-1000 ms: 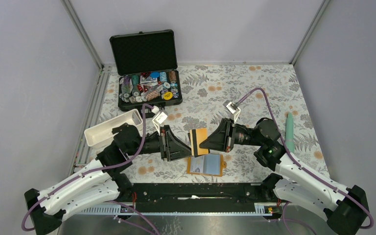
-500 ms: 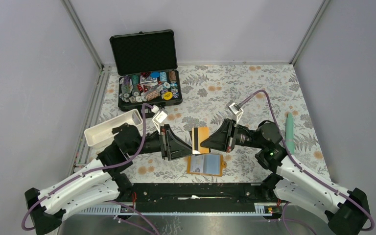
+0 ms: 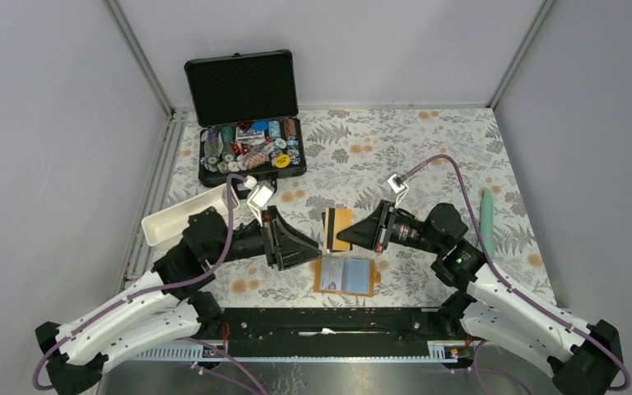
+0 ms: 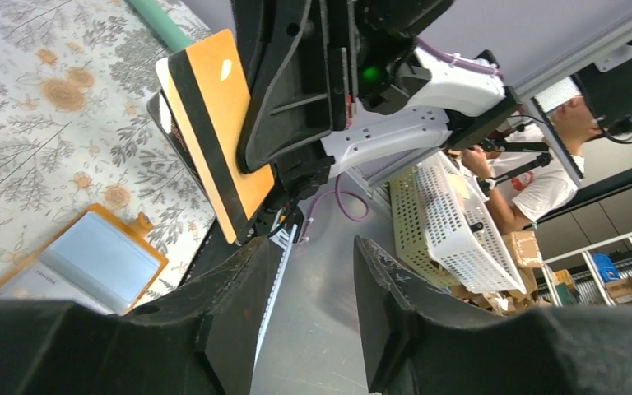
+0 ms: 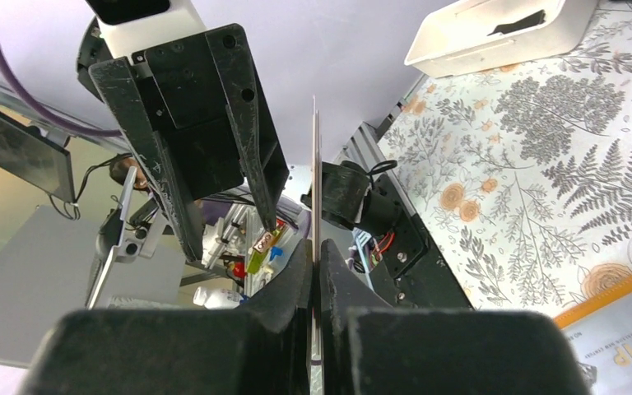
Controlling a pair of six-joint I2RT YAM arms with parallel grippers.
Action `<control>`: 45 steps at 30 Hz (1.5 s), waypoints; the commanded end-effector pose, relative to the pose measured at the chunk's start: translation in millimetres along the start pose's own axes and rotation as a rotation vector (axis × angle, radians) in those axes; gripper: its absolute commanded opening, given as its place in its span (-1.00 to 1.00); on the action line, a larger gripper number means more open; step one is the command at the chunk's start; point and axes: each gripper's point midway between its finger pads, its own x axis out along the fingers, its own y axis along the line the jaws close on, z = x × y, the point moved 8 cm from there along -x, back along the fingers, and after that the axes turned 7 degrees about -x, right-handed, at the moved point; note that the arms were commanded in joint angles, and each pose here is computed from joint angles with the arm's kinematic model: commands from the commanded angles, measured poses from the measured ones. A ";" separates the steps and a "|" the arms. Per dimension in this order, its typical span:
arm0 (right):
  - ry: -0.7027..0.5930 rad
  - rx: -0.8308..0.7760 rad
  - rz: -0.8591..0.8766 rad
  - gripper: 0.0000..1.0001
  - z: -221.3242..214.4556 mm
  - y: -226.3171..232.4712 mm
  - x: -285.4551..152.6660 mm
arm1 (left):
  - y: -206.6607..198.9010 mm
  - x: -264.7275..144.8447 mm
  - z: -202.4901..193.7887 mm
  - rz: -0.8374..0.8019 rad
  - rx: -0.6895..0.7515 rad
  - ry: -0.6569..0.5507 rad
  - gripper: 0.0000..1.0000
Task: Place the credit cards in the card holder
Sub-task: Place the credit card in the storage box.
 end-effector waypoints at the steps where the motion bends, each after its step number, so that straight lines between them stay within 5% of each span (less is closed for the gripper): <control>1: -0.039 -0.063 0.001 -1.00 9.0 6.1 0.4 | -3.2 8.0 13.8 0.053 0.003 -0.039 -0.08; 10: -0.014 -0.053 0.002 -1.00 5.2 1.7 2.6 | 14.5 18.8 13.9 0.182 -0.046 -0.026 0.04; 17: -0.009 -0.038 0.022 -1.00 4.0 3.2 2.3 | 19.7 24.7 9.4 0.149 -0.079 -0.029 -0.25; 28: 0.007 -0.026 0.057 -1.00 2.8 5.8 2.9 | 22.5 32.7 4.2 0.088 -0.124 -0.014 -0.41; 36: 0.051 -0.019 0.072 -1.00 -3.8 4.5 0.9 | 22.8 31.9 -0.1 0.042 -0.149 -0.026 -1.00; 40: 0.070 -0.023 0.083 -0.54 -9.1 5.2 -4.3 | 25.6 29.0 -4.0 0.033 -0.165 -0.042 -1.00; 45: 0.073 -0.039 0.110 -0.21 -12.4 10.3 -12.5 | 20.0 23.6 -1.4 0.016 -0.152 -0.067 -1.00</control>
